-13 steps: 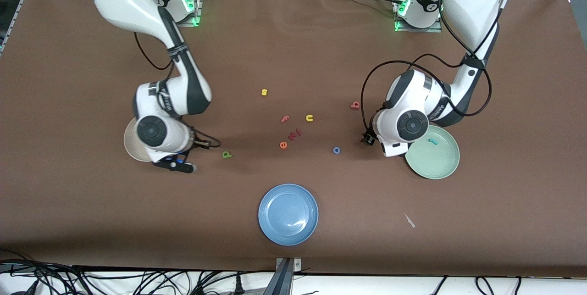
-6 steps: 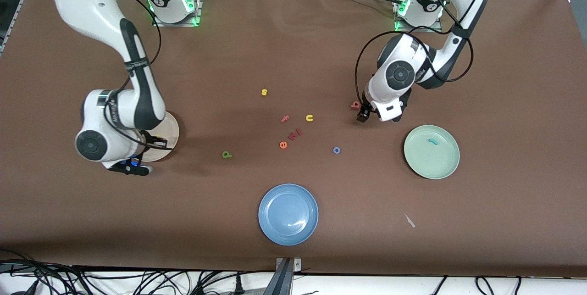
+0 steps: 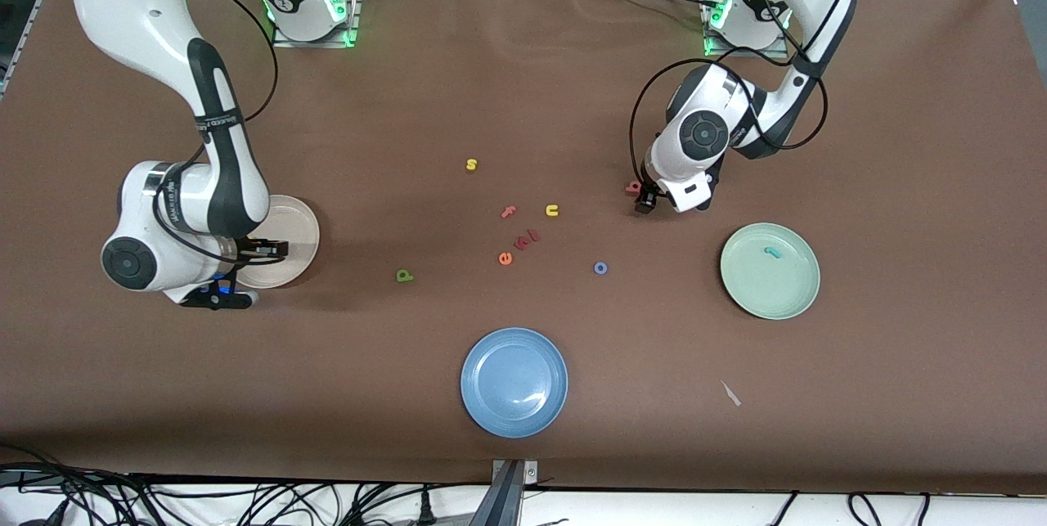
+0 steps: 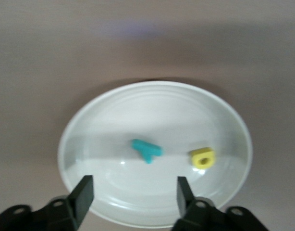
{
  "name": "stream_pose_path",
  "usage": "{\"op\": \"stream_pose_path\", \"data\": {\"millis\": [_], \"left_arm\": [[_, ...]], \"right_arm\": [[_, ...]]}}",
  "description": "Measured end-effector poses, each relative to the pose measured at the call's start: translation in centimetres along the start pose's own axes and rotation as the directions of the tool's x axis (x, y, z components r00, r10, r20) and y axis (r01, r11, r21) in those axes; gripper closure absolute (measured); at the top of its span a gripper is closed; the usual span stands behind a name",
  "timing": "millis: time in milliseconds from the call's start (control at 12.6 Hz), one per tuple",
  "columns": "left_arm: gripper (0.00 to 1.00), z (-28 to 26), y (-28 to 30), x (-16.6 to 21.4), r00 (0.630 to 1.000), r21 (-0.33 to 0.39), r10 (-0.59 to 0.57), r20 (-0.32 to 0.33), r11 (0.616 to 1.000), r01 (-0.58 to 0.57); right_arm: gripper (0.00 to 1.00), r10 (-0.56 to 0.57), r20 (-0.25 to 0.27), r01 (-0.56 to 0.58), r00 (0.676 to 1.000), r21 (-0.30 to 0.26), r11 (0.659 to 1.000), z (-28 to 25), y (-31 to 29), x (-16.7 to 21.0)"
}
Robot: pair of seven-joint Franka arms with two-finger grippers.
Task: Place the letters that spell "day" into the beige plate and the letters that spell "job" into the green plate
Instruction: 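Drop the yellow letter on the cream plate while the left gripper grasps the pink q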
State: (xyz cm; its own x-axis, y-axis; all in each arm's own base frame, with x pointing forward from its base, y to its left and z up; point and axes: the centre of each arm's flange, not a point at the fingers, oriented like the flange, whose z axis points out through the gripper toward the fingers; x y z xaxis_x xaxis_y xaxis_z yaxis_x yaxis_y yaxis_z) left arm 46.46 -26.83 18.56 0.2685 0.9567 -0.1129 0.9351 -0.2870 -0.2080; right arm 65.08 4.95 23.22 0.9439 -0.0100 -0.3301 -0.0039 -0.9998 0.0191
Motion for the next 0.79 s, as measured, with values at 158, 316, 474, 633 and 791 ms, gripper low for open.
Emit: {"op": "stream_pose_path", "data": {"millis": [158,316,474,633,791], "left_arm": [[0.13,0.6,0.3,-0.2,1.0,-0.019,-0.016,0.009,1.0,0.016],[0.14,0.6,0.6,-0.3,0.998,-0.05,-0.055,0.019,0.997,0.056],[0.17,0.7,0.6,-0.5,0.997,-0.059,-0.069,0.023,0.996,0.07],[0.28,1.4,0.5,-0.5,0.997,-0.053,-0.079,0.024,0.995,0.08],[0.3,2.0,0.4,-0.4,0.996,-0.068,-0.083,0.031,0.994,0.085]], "right_arm": [[0.0,0.03,-0.01,-0.03,0.999,0.059,0.998,-0.9,-3.1,0.0],[0.0,0.208,0.007,-0.207,0.978,0.124,0.97,-1.1,-6.1,-0.2],[0.0,0.36,-0.024,-0.354,0.933,0.139,0.925,-1.3,-10.3,-0.3],[0.0,0.423,-0.046,-0.413,0.905,0.141,0.9,-1.1,-14.1,-0.9],[0.0,0.423,-0.058,-0.412,0.904,0.144,0.9,-1.2,-15.2,-1.0]]}}
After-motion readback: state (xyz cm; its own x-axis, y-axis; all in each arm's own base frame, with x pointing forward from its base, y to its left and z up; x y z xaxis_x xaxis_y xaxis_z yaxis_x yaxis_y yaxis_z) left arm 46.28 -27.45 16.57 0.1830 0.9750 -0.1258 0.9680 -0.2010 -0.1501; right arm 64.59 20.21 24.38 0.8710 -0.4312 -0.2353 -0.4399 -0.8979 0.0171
